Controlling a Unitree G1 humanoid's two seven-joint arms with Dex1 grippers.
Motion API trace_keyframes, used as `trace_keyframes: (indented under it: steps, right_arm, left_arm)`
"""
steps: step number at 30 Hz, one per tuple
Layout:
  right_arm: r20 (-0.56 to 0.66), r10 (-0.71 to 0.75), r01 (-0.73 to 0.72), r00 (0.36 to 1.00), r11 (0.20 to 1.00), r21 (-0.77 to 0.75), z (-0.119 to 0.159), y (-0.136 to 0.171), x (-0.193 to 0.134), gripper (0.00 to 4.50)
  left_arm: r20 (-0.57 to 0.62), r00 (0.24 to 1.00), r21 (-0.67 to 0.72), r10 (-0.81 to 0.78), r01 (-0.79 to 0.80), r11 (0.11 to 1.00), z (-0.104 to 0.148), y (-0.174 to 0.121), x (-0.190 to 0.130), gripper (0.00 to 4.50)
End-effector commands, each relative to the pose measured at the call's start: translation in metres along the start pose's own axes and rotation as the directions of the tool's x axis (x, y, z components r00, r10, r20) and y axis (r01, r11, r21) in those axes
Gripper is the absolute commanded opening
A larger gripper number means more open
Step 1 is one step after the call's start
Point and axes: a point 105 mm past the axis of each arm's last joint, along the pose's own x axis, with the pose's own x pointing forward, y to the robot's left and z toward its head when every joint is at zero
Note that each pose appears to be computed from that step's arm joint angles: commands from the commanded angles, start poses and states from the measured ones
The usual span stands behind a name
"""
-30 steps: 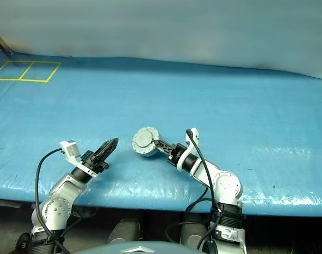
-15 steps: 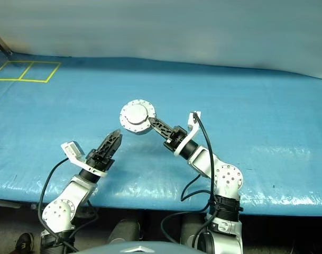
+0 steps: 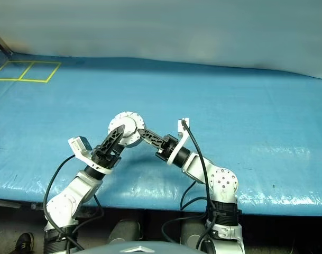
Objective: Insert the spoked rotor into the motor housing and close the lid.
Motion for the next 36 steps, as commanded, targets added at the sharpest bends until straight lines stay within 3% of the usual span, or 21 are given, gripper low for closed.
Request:
trace_keyframes:
  steps: [1,5,12,20,26,31,36]
  right_arm:
    - [-0.009,0.148,-0.149,0.989,0.988,-0.034,-0.002,0.032,0.005,1.25]
    - [-0.015,0.156,-0.156,0.988,0.987,-0.046,-0.003,0.034,0.005,1.25]
    - [0.000,0.129,-0.129,0.992,0.990,-0.048,0.000,0.030,0.005,1.25]
    - [0.011,0.096,-0.095,0.995,0.994,-0.062,0.003,0.023,0.008,1.25]
    - [0.048,0.043,-0.037,0.998,0.990,-0.134,0.011,0.018,0.008,3.16]
    - [0.096,-0.004,0.022,0.995,0.983,-0.182,0.018,0.011,0.008,3.16]
    - [0.104,-0.023,0.045,0.994,0.975,-0.219,0.021,0.007,0.006,3.16]
  left_arm:
    - [-0.001,0.998,0.011,-0.059,0.059,0.998,-0.001,-0.009,0.010,4.48]
    - [0.011,0.999,0.016,-0.048,0.048,0.999,-0.002,-0.007,0.012,4.48]
    - [0.046,0.999,0.010,-0.013,0.013,1.000,0.000,0.001,0.008,2.76]
    - [0.066,0.997,-0.002,0.046,-0.046,0.999,0.002,0.010,0.004,2.71]
    - [0.091,0.993,0.017,0.072,-0.074,0.997,0.006,0.013,0.004,2.71]
    - [0.177,0.968,0.064,0.176,-0.190,0.980,0.021,0.029,0.007,2.71]
    - [0.373,0.876,0.072,0.305,-0.355,0.932,0.065,0.051,0.011,2.71]
